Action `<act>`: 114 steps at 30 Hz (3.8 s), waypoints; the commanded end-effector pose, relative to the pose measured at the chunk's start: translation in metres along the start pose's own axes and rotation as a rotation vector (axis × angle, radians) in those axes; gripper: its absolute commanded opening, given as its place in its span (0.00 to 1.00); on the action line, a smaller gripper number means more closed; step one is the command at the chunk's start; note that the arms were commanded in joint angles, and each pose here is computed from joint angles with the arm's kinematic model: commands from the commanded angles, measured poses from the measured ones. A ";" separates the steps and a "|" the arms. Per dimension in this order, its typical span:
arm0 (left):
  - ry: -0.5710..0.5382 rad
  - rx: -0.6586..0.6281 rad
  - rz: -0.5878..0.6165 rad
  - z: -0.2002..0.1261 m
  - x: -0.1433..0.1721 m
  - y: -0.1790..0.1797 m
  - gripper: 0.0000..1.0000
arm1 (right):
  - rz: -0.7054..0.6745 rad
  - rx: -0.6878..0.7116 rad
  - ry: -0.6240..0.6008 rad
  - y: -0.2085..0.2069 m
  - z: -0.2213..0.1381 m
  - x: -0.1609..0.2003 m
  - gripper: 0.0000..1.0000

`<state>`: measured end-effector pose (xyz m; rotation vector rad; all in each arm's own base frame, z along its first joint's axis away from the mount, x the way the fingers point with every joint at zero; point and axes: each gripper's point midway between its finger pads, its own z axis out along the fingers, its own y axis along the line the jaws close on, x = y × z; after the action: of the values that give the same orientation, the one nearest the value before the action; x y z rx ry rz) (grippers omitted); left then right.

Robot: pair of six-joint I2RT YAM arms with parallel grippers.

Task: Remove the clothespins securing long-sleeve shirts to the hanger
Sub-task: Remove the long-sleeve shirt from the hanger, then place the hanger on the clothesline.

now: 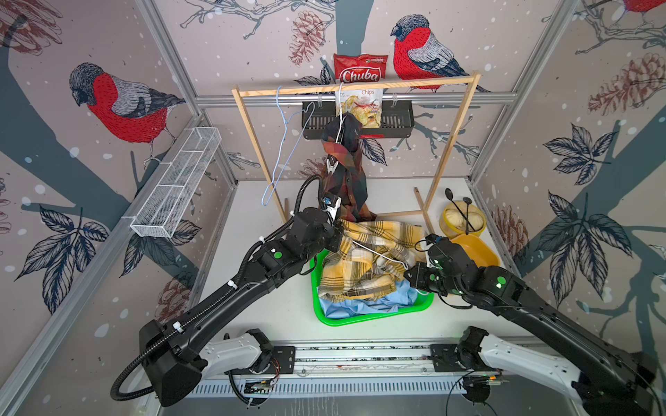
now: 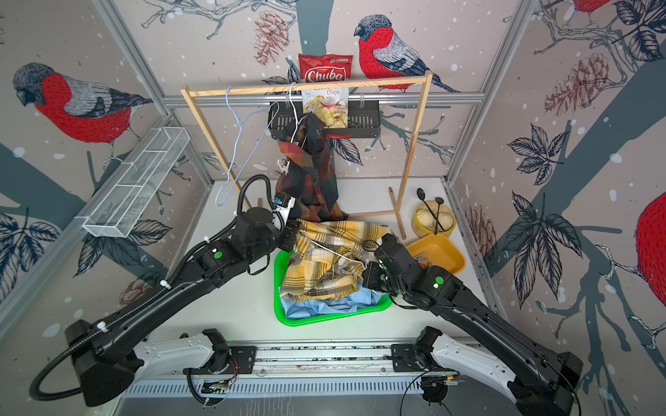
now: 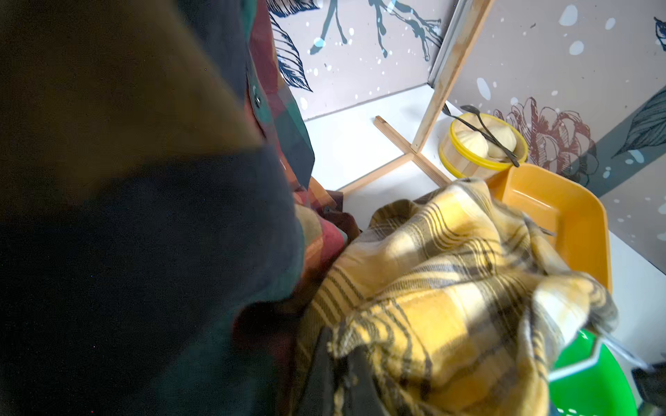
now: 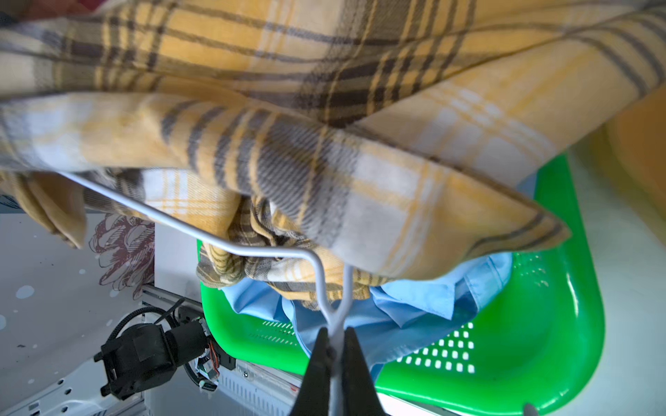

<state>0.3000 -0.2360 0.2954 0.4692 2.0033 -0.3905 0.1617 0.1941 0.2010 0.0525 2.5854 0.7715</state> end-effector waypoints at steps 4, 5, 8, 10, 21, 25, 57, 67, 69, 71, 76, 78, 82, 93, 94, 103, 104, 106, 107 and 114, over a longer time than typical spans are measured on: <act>-0.027 -0.063 -0.016 0.001 -0.012 0.019 0.00 | -0.018 -0.078 0.003 0.013 -0.015 0.002 0.00; -0.019 -0.067 -0.021 0.002 -0.009 0.021 0.00 | -0.022 -0.109 -0.002 0.019 -0.018 0.000 0.00; 0.002 -0.062 -0.049 0.005 -0.001 0.027 0.00 | -0.047 -0.172 -0.018 0.032 -0.031 -0.004 0.00; 0.012 -0.058 -0.076 0.008 0.003 0.032 0.00 | -0.057 -0.216 -0.027 0.041 -0.039 -0.006 0.00; 0.072 0.078 -0.100 0.018 0.023 0.010 0.00 | -0.121 -0.505 -0.064 0.099 -0.079 -0.016 0.00; 0.080 0.136 -0.094 0.012 0.028 0.000 0.00 | -0.147 -0.649 -0.124 0.128 -0.104 -0.029 0.00; 0.619 0.368 0.012 -0.004 0.250 -0.101 0.00 | -0.023 -0.554 -0.339 0.108 -0.097 -0.144 0.00; 0.350 0.263 0.132 -0.018 0.155 -0.083 0.68 | -0.014 -0.384 -0.287 0.065 -0.061 -0.136 0.00; 0.281 0.244 0.169 -0.028 0.132 -0.077 0.75 | 0.003 -0.345 -0.268 0.050 -0.055 -0.132 0.00; 0.236 0.232 0.205 -0.036 0.115 -0.073 0.79 | 0.019 -0.304 -0.255 0.036 -0.050 -0.128 0.00; 0.082 0.147 0.310 -0.054 0.066 -0.057 0.78 | 0.023 -0.162 -0.210 0.003 -0.035 -0.112 0.00; -0.047 0.076 0.369 -0.059 0.035 -0.048 0.75 | 0.022 -0.112 -0.192 -0.009 -0.029 -0.106 0.00; -0.233 -0.044 0.548 -0.065 -0.014 -0.046 0.73 | 0.028 -0.066 -0.164 -0.025 -0.023 -0.098 0.00; -0.436 -0.251 1.203 -0.019 -0.029 -0.077 0.73 | 0.006 -0.013 -0.100 -0.038 -0.021 -0.080 0.00; -0.445 -0.275 1.254 -0.013 -0.026 -0.078 0.73 | 0.008 -0.011 -0.095 -0.039 -0.020 -0.079 0.00; -0.469 -0.346 1.389 0.018 -0.019 -0.087 0.75 | 0.002 0.025 -0.042 -0.050 -0.019 -0.063 0.00; -0.474 -0.353 1.392 0.020 -0.020 -0.088 0.75 | -0.002 0.034 -0.039 -0.051 -0.019 -0.062 0.00; -0.472 -0.360 1.390 0.024 -0.021 -0.087 0.75 | -0.008 0.043 -0.033 -0.053 -0.019 -0.060 0.00; -0.485 -0.372 1.384 0.024 -0.023 -0.086 0.75 | -0.008 0.048 -0.031 -0.055 -0.018 -0.059 0.00; -0.462 -0.345 1.402 0.044 -0.025 -0.085 0.74 | -0.020 0.040 -0.016 -0.055 -0.017 -0.055 0.00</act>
<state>0.2998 -0.3304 0.2868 1.2993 0.9427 0.6591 0.2110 0.1304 0.2068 0.0712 2.5821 0.7118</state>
